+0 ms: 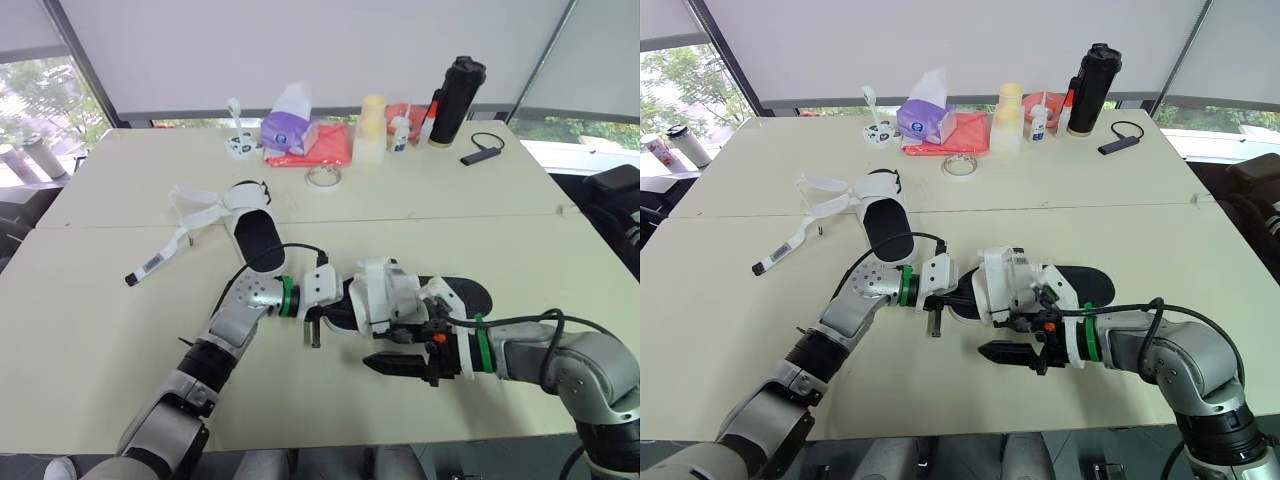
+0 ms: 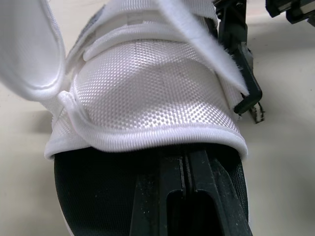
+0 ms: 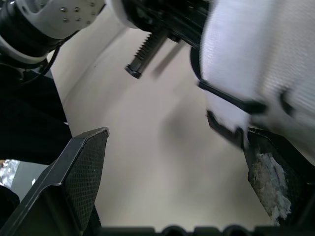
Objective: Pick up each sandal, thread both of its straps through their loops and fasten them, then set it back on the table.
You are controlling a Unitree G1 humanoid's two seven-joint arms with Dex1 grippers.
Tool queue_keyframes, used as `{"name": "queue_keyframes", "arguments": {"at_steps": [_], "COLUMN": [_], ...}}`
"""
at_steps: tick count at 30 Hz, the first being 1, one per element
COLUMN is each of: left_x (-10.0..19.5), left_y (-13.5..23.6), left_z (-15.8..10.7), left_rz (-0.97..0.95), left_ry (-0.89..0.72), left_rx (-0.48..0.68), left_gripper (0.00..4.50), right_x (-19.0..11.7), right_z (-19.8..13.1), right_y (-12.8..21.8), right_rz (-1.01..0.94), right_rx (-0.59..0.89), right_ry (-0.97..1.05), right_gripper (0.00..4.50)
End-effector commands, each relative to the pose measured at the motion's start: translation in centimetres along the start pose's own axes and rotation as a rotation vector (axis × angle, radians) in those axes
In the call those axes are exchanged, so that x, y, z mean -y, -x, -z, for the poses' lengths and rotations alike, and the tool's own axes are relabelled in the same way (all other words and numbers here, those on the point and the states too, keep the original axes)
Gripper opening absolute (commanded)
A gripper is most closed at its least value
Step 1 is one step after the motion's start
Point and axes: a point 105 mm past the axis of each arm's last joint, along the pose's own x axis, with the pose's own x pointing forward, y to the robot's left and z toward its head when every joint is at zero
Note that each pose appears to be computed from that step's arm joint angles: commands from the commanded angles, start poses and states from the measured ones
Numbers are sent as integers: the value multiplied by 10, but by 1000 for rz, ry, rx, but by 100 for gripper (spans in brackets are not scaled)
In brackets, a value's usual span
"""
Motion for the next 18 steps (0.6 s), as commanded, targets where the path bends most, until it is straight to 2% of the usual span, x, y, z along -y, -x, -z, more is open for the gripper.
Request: {"name": "queue_keyframes", "arguments": {"at_steps": [1, 13, 16, 18], "left_x": [3, 5, 5, 5], "left_y": [-1, -1, -1, -1], "left_z": [1, 2, 2, 2], "left_rz": [11, 19, 21, 23], "left_ry": [2, -1, -2, -3], "left_rx": [-6, -10, -11, -12], "left_gripper": [0, 0, 0, 0], "right_x": [-10, -9, -9, -8], "right_z": [-13, -8, -9, -9], "right_y": [1, -5, -5, -5], "right_rz": [-25, -30, -31, -27], "right_rx": [32, 17, 20, 24], "right_ry": [70, 45, 42, 35], "right_gripper": [446, 446, 359, 258]}}
